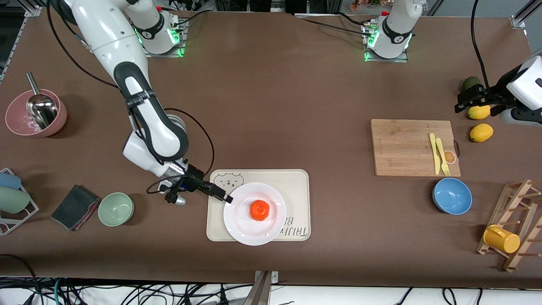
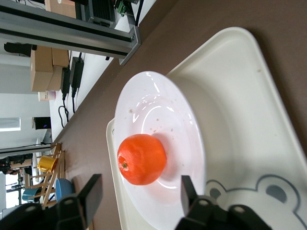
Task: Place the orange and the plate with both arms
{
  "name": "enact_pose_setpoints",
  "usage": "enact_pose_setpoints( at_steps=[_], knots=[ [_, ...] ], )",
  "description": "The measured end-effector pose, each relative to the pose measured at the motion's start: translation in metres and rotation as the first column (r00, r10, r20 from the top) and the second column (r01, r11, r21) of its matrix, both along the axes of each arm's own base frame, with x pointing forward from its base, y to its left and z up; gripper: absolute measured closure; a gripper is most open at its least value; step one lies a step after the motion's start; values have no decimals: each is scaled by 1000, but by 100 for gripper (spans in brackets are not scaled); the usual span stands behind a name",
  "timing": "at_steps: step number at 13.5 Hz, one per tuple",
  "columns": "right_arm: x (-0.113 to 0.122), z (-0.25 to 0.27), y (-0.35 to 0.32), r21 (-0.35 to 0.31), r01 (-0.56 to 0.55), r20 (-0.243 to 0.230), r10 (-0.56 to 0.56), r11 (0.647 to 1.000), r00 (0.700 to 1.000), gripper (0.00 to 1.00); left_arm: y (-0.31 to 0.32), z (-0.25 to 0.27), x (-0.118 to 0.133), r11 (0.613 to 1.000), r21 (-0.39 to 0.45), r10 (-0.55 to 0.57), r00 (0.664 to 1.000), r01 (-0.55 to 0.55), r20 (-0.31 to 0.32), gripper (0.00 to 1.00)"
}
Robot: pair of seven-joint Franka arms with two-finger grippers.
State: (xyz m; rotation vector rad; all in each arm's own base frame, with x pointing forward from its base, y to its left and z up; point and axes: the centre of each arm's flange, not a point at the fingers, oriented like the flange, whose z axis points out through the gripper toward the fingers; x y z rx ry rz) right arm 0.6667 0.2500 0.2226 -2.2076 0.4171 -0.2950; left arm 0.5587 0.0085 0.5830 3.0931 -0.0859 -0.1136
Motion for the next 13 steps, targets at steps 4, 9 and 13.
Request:
enact_pose_setpoints(
  at_steps=[4, 9, 13],
  knots=[
    [-39, 29, -24, -61, -47, -14, 47, 997, 999, 0, 0, 0, 0, 1000, 0, 0, 1000, 0, 0, 0],
    [-89, 83, -92, -151, -189, -30, 187, 970, 982, 0, 0, 0, 0, 1000, 0, -1, 1000, 1, 1, 0],
    [-102, 130, -179, -312, -360, -85, 352, 879, 932, 0, -1, 1, 0, 1000, 0, -2, 1000, 2, 1, 0]
  ],
)
